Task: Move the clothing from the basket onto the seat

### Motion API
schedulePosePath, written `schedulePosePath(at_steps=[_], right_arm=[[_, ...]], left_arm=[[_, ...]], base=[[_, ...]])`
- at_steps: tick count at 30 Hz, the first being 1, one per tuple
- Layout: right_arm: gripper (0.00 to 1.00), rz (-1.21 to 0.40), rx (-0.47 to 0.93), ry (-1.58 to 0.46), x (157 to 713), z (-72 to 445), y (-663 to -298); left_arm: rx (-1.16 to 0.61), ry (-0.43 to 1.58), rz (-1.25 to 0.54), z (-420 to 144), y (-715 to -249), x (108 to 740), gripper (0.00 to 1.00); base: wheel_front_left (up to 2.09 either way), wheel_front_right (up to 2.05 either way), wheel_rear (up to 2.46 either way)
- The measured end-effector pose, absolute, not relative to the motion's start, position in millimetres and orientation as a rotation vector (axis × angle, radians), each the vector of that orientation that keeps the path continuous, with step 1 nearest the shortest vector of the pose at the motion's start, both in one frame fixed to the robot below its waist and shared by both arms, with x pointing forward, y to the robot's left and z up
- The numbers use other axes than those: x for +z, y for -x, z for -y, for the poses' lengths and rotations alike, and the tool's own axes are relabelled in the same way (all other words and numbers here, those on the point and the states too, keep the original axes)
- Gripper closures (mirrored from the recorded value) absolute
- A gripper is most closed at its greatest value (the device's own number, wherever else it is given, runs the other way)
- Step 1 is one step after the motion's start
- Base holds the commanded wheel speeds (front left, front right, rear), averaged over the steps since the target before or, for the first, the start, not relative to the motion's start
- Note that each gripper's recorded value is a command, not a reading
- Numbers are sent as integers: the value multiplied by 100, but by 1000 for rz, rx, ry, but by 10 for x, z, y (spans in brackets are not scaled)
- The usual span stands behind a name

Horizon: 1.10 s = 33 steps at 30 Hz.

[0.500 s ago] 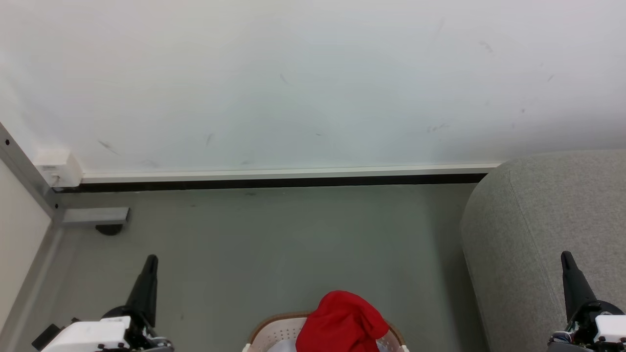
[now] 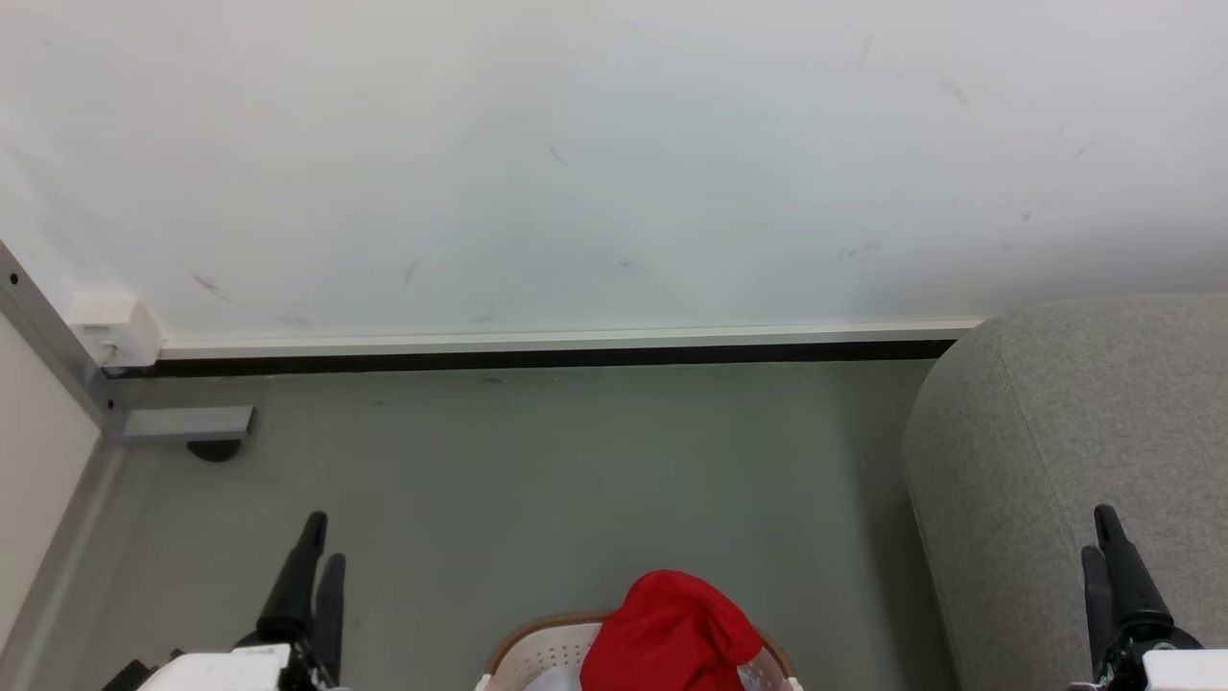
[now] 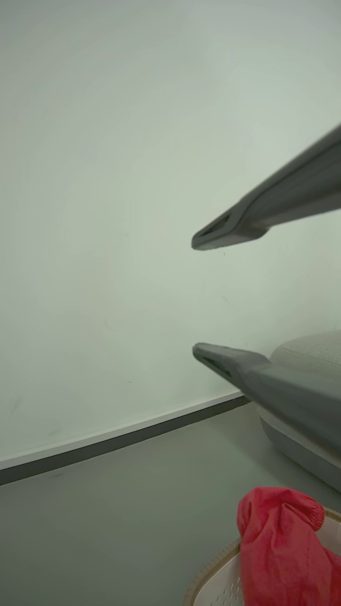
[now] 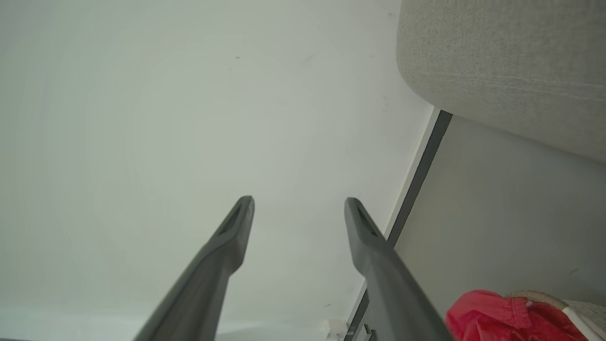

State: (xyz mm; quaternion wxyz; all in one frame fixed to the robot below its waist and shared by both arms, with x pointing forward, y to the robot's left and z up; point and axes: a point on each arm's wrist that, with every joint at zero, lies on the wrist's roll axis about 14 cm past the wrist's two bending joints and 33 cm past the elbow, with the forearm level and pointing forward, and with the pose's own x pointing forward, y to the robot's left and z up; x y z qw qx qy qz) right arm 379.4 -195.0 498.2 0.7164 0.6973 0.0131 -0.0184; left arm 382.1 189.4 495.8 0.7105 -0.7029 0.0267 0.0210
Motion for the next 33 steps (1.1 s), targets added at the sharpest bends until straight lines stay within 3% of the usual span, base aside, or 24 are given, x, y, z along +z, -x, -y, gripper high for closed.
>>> schedulePosePath(at_steps=[10, 33], right_arm=[[0, 18, 1, -1341, 5085, 1932, -3769], [0, 61, 35, -782, 5104, 1939, -3690]], left_arm=[[50, 1447, -68, -1812, -3828, 4952, 0], [31, 939, -82, -1638, -3841, 4963, 0]], base=[[0, 0, 0], [0, 0, 0]])
